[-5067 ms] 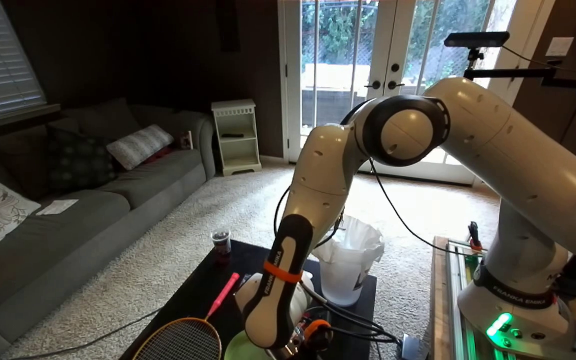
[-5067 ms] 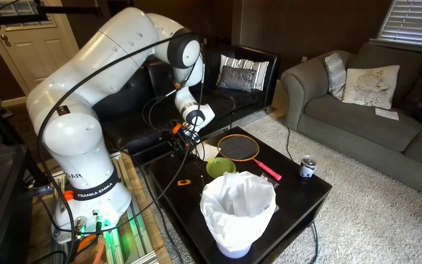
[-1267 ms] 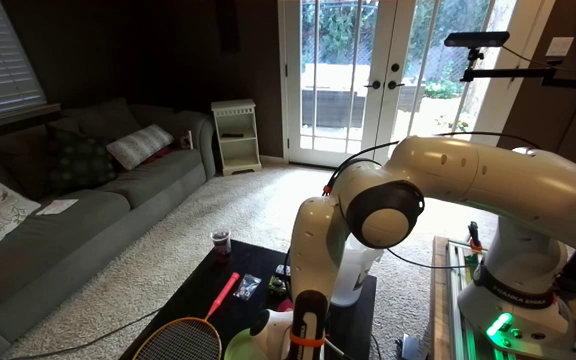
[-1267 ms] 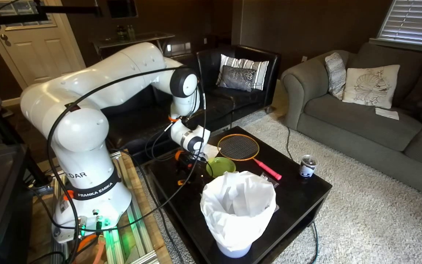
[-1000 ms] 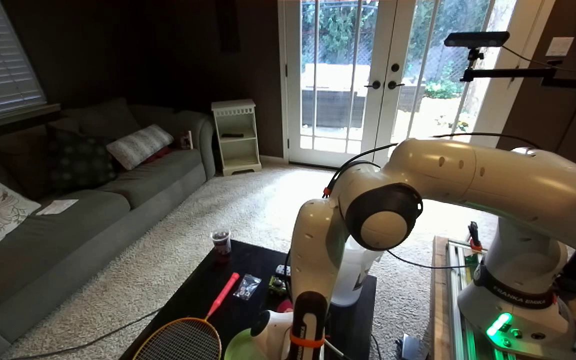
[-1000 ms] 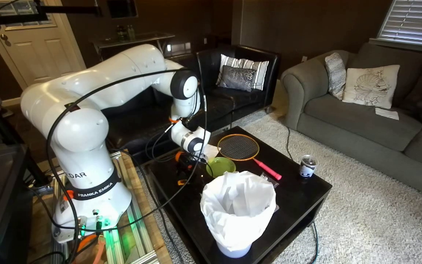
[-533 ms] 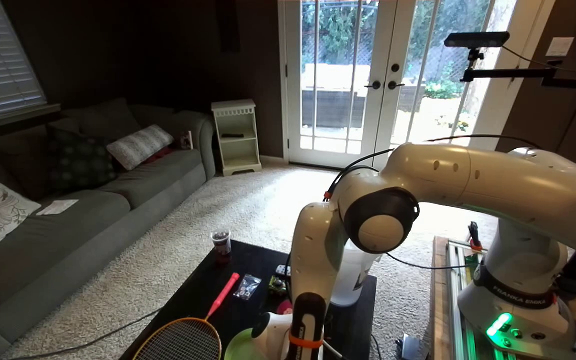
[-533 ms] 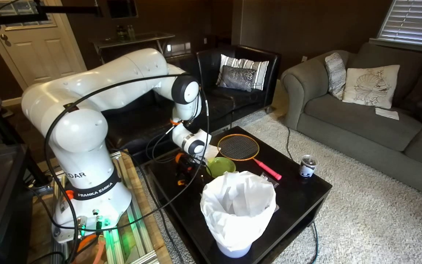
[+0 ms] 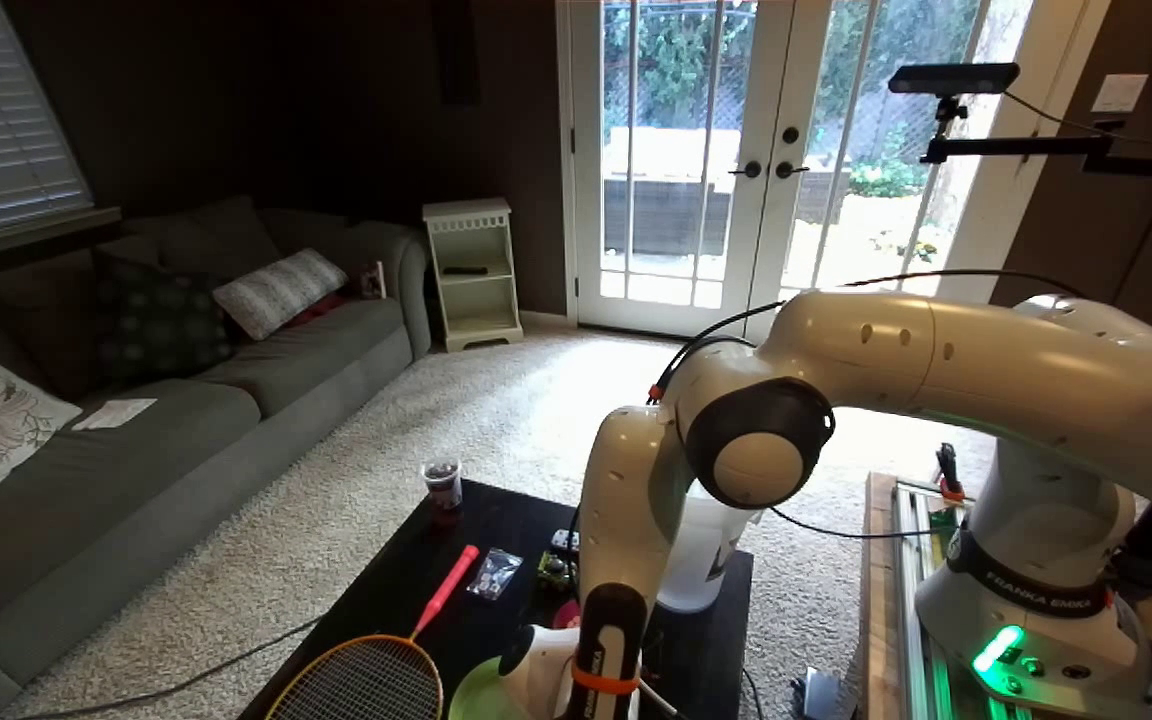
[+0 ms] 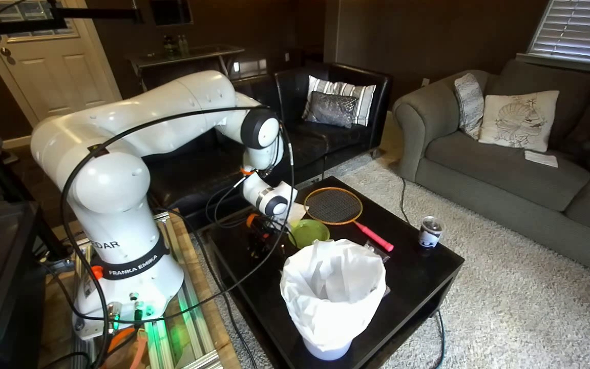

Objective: Turn the orange object upside down.

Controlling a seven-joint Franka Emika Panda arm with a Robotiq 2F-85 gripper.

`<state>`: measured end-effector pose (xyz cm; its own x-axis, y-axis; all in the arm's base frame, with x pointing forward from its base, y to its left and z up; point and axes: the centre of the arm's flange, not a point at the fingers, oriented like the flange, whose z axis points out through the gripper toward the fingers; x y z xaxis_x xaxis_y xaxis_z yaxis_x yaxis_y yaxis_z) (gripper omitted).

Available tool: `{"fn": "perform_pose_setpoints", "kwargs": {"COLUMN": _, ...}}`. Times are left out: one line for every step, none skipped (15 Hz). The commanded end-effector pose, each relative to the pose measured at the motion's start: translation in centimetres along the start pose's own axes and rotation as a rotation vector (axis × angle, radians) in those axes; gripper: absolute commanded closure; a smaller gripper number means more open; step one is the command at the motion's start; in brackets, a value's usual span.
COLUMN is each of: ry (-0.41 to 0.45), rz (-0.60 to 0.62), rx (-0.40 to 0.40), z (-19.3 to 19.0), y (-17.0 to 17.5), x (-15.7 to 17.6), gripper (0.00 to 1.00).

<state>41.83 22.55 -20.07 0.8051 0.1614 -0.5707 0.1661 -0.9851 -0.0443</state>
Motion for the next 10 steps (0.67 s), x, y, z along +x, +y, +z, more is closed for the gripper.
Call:
{"fn": "perform_pose_setpoints", "kwargs": {"ry": -0.013, "rz": -0.011, "rx": 0.013, "z": 0.3, "y": -0.2, "x": 0.6, "gripper": 0.93}}
{"fn": "perform_pose_setpoints", "kwargs": {"ry": -0.006, "rz": -0.015, "rx": 0.014, "z": 0.3, "y": -0.1, "x": 0.4, "gripper": 0.95}}
{"fn": "perform_pose_setpoints", "kwargs": {"ry": -0.003, "rz": -0.014, "rx": 0.015, "z": 0.3, "y": 0.1, "x": 0.2, "gripper": 0.97}}
{"fn": "perform_pose_setpoints", "kwargs": {"ry": -0.001, "rz": -0.008, "rx": 0.019, "z": 0.3, "y": 0.3, "x": 0.1, "gripper": 0.96}}
{"fn": "perform_pose_setpoints", "kwargs": {"ry": 0.001, "rz": -0.004, "rx": 0.021, "z": 0.2, "y": 0.3, "x": 0.0, "gripper": 0.95}}
{"fn": "perform_pose_setpoints", "kwargs": {"ry": 0.01, "rz": 0.001, "rx": 0.02, "z": 0.0, "y": 0.4, "x": -0.2, "gripper": 0.71}}
{"fn": "perform_pose_setpoints", "kwargs": {"ry": 0.033, "rz": 0.006, "rx": 0.013, "z": -0.4, "y": 0.3, "x": -0.5, "gripper": 0.69}}
{"fn": "perform_pose_setpoints", "kwargs": {"ry": 0.058, "rz": 0.021, "rx": 0.002, "z": -0.9, "y": 0.2, "x": -0.9, "gripper": 0.62}}
{"fn": "perform_pose_setpoints", "kwargs": {"ry": 0.084, "rz": 0.033, "rx": -0.01, "z": -1.4, "y": 0.1, "x": -1.2, "gripper": 0.56}}
{"fn": "perform_pose_setpoints", "kwargs": {"ry": 0.123, "rz": 0.052, "rx": -0.026, "z": -1.9, "y": -0.1, "x": -1.6, "gripper": 0.5}}
